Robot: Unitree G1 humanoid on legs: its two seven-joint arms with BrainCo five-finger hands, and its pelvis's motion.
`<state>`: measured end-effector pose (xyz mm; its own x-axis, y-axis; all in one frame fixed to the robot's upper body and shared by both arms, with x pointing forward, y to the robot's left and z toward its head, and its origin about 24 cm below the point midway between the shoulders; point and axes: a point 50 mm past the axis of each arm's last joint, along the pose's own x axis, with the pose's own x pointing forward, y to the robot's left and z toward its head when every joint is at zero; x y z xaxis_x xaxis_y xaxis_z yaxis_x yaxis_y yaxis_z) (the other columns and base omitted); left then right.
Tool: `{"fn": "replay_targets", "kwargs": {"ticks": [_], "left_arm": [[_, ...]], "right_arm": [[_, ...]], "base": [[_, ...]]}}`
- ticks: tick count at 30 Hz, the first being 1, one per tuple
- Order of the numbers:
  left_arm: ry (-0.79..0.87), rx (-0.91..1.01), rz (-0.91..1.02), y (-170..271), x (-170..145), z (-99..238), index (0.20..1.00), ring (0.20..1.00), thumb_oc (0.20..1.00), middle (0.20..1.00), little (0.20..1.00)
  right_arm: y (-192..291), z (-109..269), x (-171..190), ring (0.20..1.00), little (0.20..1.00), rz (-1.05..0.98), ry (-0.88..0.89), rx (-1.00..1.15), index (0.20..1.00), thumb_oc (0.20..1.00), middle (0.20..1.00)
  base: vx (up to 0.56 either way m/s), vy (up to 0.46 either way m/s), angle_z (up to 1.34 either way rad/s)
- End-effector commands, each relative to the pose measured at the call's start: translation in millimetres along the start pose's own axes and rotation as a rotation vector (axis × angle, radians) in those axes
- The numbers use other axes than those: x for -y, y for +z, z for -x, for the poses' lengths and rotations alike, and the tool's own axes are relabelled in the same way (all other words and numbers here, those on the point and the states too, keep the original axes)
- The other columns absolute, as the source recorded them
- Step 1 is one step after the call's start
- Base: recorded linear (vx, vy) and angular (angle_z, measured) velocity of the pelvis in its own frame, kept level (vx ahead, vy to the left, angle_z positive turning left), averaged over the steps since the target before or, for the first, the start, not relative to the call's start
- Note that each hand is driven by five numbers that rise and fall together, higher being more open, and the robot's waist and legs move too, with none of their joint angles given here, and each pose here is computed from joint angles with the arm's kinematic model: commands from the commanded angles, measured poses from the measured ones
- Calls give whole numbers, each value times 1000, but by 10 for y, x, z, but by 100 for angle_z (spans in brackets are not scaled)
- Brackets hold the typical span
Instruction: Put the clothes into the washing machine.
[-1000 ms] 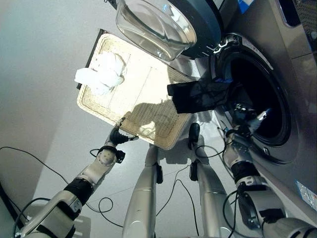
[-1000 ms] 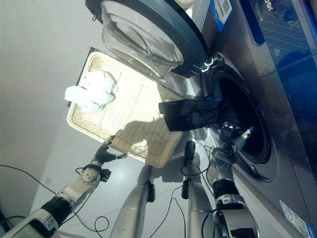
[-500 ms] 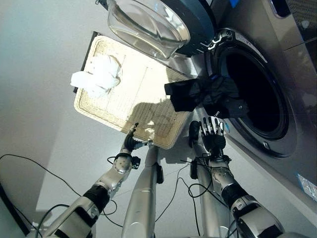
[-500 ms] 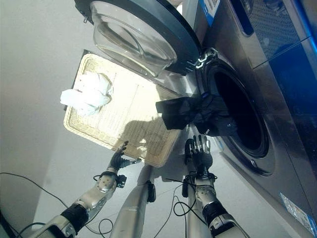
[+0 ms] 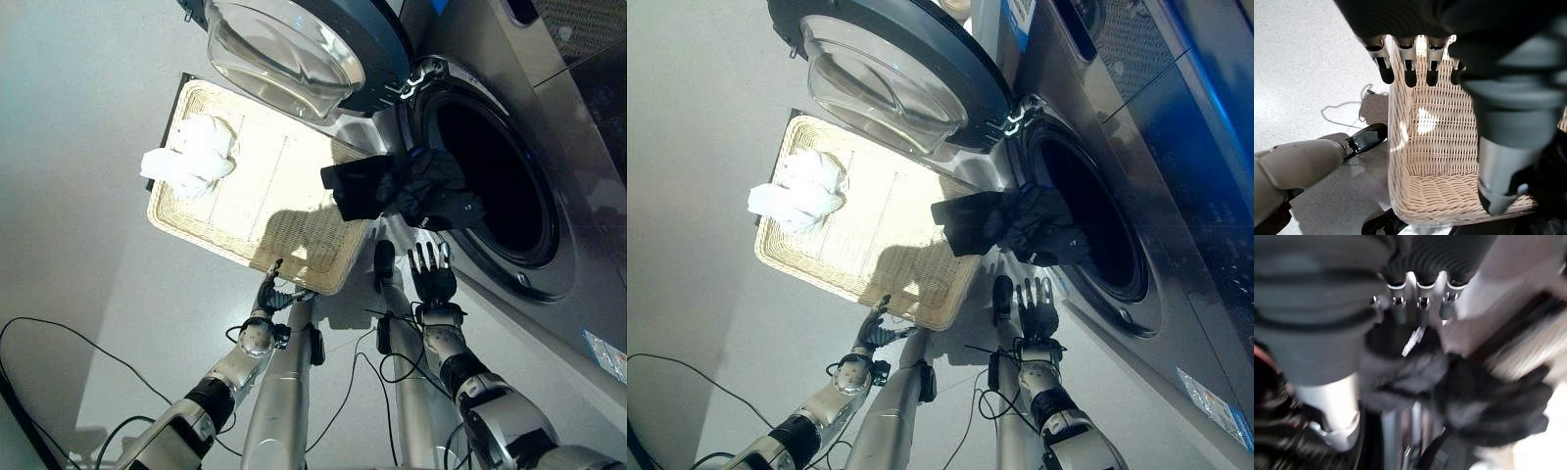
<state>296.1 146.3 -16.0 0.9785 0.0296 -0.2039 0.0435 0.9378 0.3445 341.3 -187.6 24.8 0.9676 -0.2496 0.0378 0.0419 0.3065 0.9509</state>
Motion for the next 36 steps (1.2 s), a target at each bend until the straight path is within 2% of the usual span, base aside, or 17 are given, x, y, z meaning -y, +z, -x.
{"fn": "replay_targets", "kwargs": {"ticks": [1,3,6,13,15,18,19,23,29,36], "left_arm": [[-8,5,2,53,-100,-37,1000,1000,1000,1000,1000],[-5,12,-12,106,-170,-49,1000,1000,1000,1000,1000],[-6,21,-30,154,-221,-68,1000,1000,1000,1000,1000],[7,59,-49,266,-312,-133,1000,1000,1000,1000,1000],[8,63,-51,275,-308,-135,1000,1000,1000,1000,1000],[12,72,-59,297,-331,-125,1000,1000,1000,1000,1000],[15,64,-60,275,-366,-88,1000,1000,1000,1000,1000],[23,54,-65,220,-481,-28,1000,1000,1000,1000,1000],[21,43,-70,145,-625,40,1000,1000,1000,1000,1000],[8,25,-67,89,-618,80,1000,1000,1000,1000,1000]], "right_arm": [[359,-99,-110,1000,1000,-180,89,181,1000,1000,1000],[472,-213,-289,1000,1000,-240,126,212,1000,1000,1000],[546,-324,-380,1000,1000,-250,50,189,1000,1000,1000],[625,-462,-352,1000,1000,-345,-106,35,1000,1000,1000],[629,-474,-388,1000,1000,-348,-74,28,1000,1000,1000],[722,-501,-554,1000,1000,-354,84,74,1000,1000,1000],[835,-485,-738,1000,1000,-375,231,184,1000,1000,1000],[1110,-436,-971,1000,1000,-398,364,372,1000,1000,1000],[1615,-357,-1211,1000,1000,-375,469,605,1000,1000,1000],[1737,-165,-1195,1000,1000,-384,499,756,1000,1000,1000]], "base": [[8,-109,9],[-2,-91,10],[-15,-83,5],[-11,-57,8],[0,-52,3],[15,-46,1],[14,-31,-1],[0,0,0],[1,0,1],[0,0,0]]}}
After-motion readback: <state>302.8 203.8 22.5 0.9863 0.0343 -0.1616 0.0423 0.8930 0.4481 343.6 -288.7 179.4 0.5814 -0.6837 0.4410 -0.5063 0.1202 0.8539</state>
